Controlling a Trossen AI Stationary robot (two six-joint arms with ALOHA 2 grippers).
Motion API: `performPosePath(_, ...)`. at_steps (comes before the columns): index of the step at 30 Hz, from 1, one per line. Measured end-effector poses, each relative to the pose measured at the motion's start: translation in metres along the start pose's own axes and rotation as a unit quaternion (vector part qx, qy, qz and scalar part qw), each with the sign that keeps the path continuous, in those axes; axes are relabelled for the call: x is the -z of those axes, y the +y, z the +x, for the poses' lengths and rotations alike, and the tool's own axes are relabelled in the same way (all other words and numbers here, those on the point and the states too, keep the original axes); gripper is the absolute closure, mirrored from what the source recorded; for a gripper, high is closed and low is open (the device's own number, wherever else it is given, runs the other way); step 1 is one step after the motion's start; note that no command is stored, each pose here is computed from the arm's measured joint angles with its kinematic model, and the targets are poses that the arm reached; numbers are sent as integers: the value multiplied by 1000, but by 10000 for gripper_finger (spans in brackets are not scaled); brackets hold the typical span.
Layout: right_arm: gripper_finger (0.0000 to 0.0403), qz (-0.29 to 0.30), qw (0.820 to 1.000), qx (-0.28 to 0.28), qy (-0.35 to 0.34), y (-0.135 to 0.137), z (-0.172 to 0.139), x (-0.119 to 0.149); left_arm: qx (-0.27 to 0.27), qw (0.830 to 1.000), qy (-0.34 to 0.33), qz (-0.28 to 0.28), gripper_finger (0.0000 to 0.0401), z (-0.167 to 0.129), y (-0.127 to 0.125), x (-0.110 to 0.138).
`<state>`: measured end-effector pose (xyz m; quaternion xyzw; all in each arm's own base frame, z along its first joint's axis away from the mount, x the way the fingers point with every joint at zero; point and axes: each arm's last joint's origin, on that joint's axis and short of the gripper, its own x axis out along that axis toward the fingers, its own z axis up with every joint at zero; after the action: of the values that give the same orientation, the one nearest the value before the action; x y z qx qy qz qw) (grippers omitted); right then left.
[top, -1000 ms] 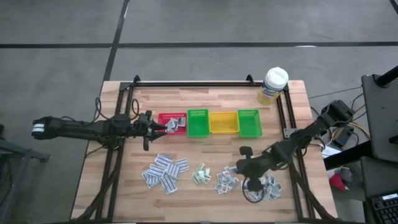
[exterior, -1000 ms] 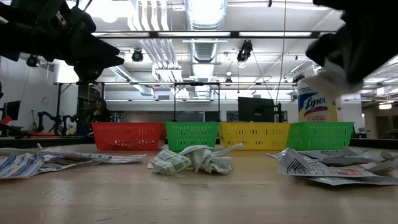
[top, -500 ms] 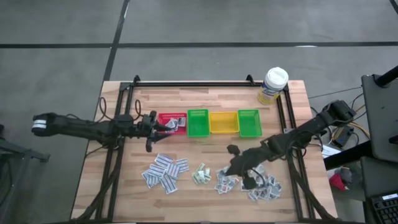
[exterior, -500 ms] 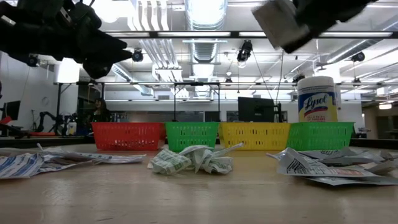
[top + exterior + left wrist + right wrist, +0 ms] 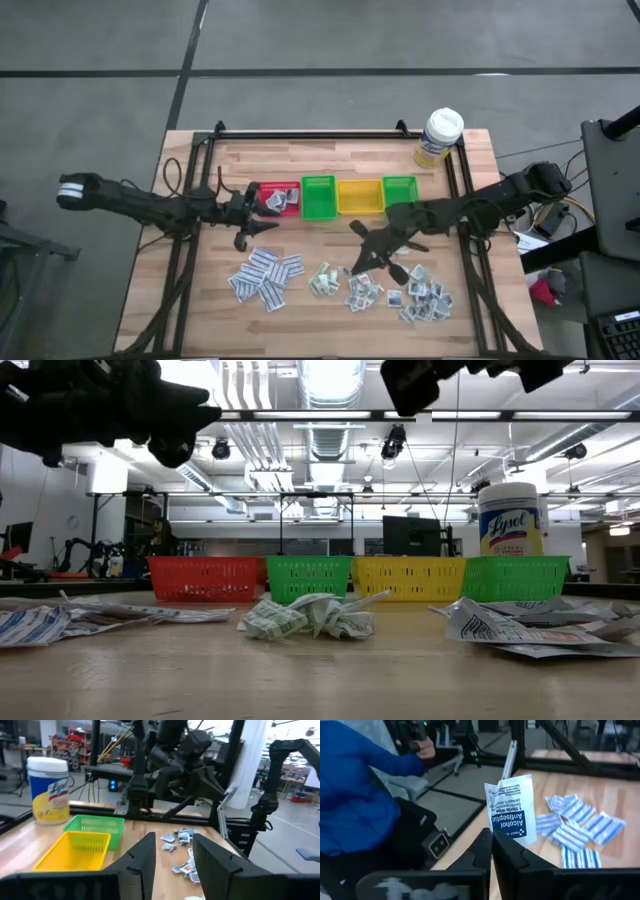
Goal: Pick & Place First Aid Supplies
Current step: Put the alcohol pad into the red basket
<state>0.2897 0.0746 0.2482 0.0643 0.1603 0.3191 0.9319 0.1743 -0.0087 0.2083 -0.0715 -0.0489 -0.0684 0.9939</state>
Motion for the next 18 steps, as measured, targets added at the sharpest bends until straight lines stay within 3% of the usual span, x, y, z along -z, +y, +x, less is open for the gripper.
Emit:
performPosePath(4, 394, -19, 999, -29, -31, 0, -1, -7, 9, 1000, -5, 7, 277, 7, -3, 0)
performPosePath(18, 394, -27, 997, -33, -59, 1, -1, -12, 77, 996, 11, 33, 277, 66, -21, -14)
